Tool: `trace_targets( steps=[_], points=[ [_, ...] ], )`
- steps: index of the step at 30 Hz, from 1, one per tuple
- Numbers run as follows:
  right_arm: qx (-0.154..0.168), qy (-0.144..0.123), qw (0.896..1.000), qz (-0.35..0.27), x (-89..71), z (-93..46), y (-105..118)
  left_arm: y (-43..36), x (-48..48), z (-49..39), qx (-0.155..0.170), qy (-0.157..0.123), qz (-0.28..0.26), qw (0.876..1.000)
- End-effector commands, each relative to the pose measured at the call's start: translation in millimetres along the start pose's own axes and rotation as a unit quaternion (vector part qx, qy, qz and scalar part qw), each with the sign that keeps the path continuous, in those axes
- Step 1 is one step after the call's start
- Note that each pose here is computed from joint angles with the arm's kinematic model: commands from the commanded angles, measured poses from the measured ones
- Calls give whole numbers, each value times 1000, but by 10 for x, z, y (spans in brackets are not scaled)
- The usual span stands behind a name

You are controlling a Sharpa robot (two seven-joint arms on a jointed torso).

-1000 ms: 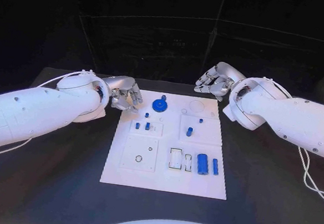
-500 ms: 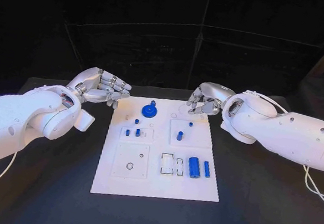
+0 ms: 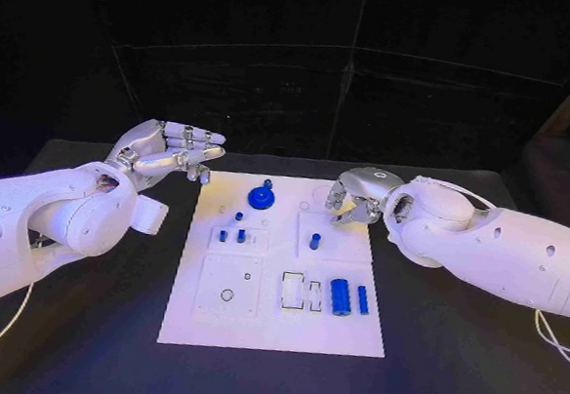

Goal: Assemble the parts on the task board

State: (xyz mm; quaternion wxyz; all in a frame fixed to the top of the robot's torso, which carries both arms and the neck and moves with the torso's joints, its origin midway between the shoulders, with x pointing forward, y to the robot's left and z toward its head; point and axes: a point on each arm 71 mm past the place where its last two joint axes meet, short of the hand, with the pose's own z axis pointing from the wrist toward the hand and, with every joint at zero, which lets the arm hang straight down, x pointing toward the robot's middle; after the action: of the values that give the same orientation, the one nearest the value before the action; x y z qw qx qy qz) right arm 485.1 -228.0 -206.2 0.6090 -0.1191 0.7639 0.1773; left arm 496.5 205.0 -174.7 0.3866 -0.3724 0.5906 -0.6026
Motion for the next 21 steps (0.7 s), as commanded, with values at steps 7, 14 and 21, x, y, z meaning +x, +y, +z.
trace_targets(
  steps=[7, 14, 21],
  points=[
    [6, 38, 999, -32, 98, 17, 2, -18, -2, -20, 11, -6, -30, 999],
    [10, 43, 999, -32, 130, 30, 8, -5, -7, -25, 9, -7, -31, 999],
    [15, 47, 998, -32, 143, 37, 9, 5, -18, -27, 8, -7, -31, 999]
  ],
)
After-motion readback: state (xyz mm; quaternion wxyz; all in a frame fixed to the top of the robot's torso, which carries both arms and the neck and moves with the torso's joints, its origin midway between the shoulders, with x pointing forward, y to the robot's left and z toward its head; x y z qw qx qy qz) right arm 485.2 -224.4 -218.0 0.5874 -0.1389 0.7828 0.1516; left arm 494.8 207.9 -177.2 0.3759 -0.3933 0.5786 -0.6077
